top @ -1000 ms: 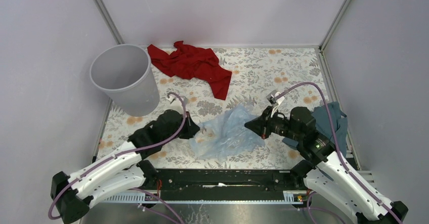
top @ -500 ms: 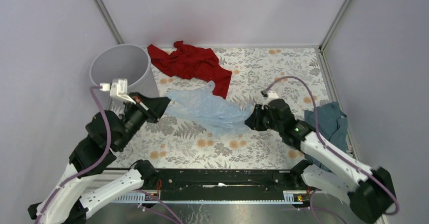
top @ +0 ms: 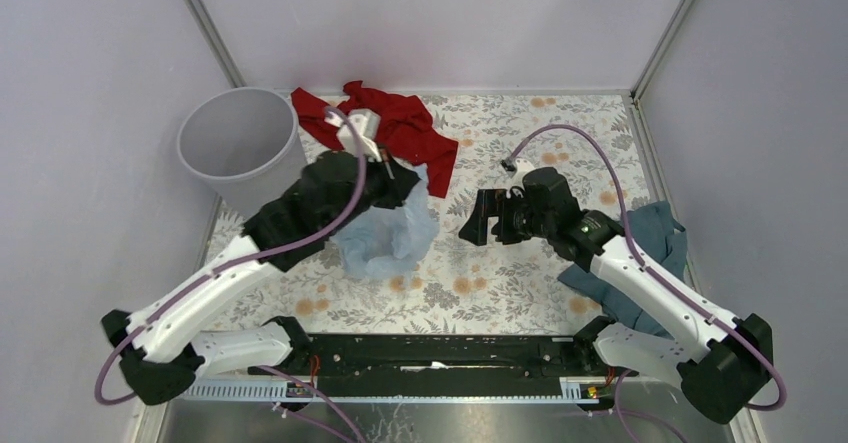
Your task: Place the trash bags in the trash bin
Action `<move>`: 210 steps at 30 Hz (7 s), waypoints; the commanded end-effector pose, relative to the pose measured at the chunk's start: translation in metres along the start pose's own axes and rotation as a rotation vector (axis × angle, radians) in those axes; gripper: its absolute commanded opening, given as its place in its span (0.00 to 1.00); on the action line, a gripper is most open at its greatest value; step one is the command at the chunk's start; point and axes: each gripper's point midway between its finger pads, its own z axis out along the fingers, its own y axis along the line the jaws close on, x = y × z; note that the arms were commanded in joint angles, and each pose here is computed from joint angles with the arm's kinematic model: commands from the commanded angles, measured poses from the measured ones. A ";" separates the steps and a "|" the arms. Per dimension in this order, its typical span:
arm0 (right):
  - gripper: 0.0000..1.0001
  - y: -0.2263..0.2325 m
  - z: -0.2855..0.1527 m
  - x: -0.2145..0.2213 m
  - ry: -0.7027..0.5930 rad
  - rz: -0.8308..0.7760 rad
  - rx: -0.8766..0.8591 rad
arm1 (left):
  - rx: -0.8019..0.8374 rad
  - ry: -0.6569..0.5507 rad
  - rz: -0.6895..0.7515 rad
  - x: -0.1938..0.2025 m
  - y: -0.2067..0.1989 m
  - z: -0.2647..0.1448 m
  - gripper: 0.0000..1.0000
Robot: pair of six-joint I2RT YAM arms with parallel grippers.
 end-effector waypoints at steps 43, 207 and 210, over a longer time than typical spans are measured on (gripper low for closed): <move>0.96 -0.019 0.010 0.020 -0.087 -0.016 -0.018 | -0.302 0.364 0.114 0.115 0.128 0.041 0.95; 1.00 -0.139 -0.004 -0.053 -0.093 0.203 0.326 | 0.370 0.038 -0.056 0.068 0.010 -0.017 0.00; 1.00 -0.174 0.005 -0.052 -0.097 0.221 0.395 | 0.386 0.054 -0.088 0.078 0.011 -0.019 0.00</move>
